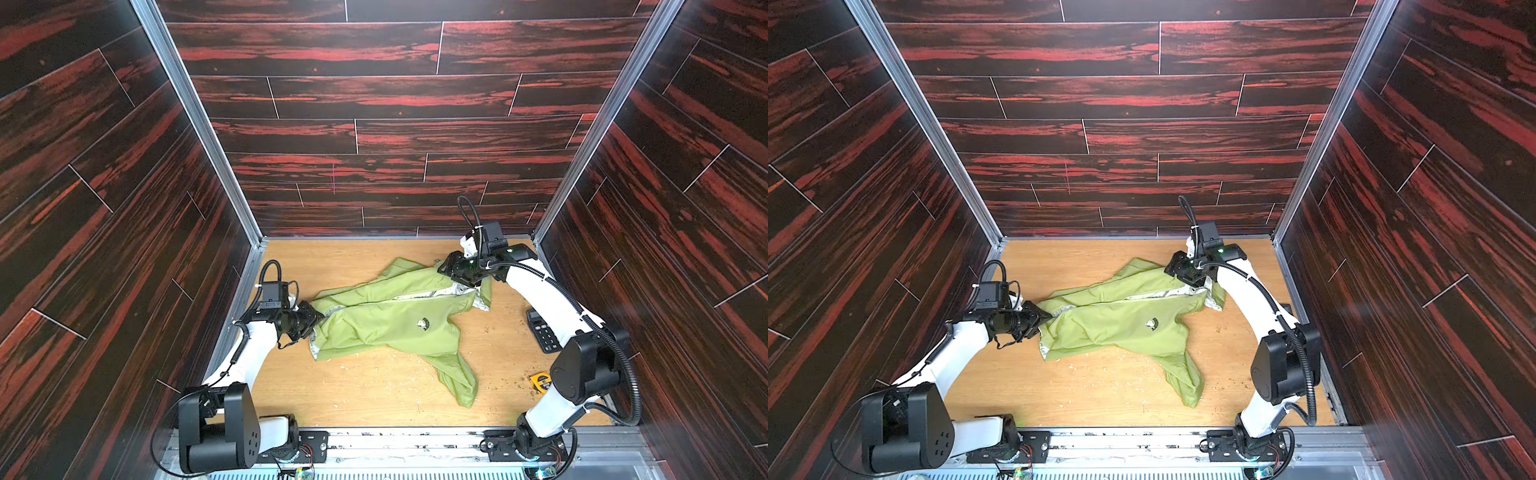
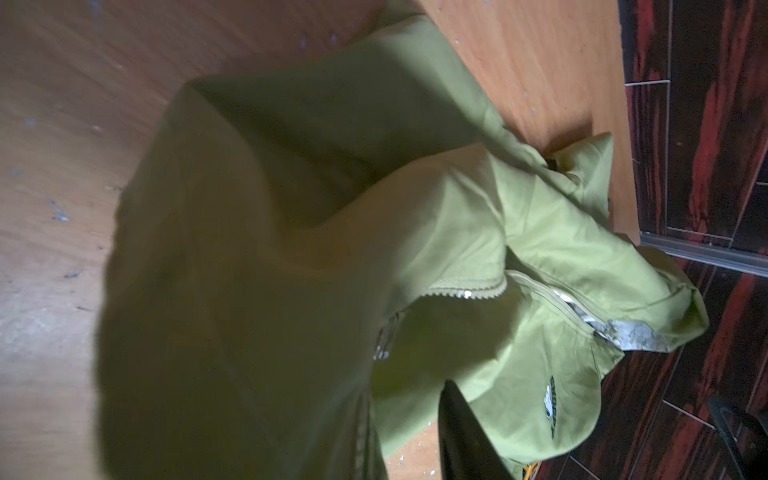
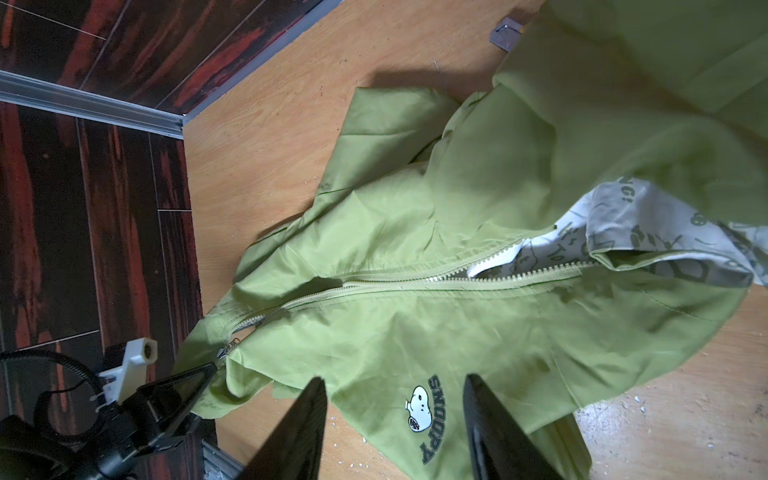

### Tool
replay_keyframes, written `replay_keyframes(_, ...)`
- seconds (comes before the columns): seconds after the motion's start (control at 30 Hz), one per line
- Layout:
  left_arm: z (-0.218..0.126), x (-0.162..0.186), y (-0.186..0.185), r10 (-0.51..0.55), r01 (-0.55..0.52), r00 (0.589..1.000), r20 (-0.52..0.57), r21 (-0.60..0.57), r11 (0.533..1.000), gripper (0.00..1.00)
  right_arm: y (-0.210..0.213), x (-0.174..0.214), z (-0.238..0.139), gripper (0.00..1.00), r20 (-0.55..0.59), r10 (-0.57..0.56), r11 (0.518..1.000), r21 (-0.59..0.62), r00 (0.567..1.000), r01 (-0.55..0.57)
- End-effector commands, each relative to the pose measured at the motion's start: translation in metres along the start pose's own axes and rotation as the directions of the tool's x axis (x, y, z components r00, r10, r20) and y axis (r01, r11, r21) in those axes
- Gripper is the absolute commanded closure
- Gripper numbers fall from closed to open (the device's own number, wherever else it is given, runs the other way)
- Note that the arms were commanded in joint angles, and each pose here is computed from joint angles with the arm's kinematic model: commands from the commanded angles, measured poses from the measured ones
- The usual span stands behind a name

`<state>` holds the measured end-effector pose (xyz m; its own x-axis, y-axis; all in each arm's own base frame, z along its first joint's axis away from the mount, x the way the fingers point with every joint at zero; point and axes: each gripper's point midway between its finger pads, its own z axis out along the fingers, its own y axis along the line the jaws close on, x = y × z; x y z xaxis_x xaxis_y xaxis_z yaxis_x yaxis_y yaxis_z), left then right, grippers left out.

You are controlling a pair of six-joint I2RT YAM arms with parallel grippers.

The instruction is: Zip up the jacket

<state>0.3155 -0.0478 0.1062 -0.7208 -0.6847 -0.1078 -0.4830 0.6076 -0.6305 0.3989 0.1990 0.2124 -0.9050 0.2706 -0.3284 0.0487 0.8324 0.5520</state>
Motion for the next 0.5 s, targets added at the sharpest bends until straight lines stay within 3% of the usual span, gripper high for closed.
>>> replay_keyframes(0.0, 0.004, -0.008, 0.01, -0.019, 0.02, 0.999, 0.047, -0.024, 1.0, 0.63, 0.002, 0.003, 0.002, 0.44, -0.025, 0.01, 1.0, -0.002, 1.0, -0.01)
replay_keyframes(0.47, 0.011, -0.023, 0.007, -0.011, 0.013, 0.996, 0.086, -0.024, 1.0, 0.67, 0.007, 0.008, -0.001, 0.44, -0.04, 0.016, 1.0, -0.027, 0.999, -0.017)
